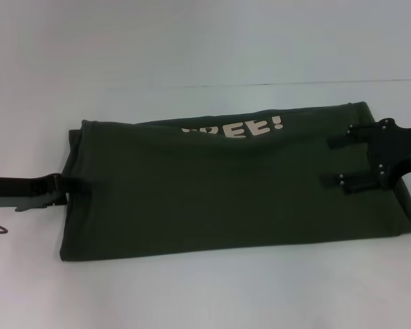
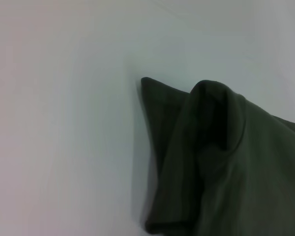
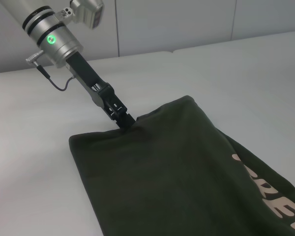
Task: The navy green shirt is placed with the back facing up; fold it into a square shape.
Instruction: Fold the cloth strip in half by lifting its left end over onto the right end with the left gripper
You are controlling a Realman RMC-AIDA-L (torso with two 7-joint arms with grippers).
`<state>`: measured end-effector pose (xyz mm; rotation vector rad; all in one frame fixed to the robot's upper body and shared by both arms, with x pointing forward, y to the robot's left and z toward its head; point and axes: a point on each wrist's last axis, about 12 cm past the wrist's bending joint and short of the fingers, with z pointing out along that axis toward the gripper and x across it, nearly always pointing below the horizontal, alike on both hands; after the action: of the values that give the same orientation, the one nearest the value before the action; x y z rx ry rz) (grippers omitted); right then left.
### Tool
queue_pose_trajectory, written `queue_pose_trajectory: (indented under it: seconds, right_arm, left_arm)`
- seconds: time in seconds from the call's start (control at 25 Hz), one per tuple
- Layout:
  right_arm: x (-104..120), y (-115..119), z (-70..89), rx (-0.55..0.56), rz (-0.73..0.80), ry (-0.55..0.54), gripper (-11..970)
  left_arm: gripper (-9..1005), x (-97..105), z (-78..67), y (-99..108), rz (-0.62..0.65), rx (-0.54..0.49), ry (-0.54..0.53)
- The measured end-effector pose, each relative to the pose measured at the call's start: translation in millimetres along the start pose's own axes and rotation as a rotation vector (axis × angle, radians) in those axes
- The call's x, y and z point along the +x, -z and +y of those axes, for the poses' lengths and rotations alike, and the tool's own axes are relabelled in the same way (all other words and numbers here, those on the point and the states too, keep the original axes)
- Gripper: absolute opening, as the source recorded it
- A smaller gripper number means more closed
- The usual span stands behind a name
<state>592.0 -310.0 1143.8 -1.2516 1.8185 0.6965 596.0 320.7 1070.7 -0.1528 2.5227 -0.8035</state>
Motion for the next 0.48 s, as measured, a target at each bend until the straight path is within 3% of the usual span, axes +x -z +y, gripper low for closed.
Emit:
queue_pose_trajectory:
  seconds: [0.48]
  right_arm:
    - [-0.9,0.4,-1.0,0.006,0.001,0.003,825]
  left_arm:
    - [644,2.3,-2.7,-3.0,0.018,0.009,0.006]
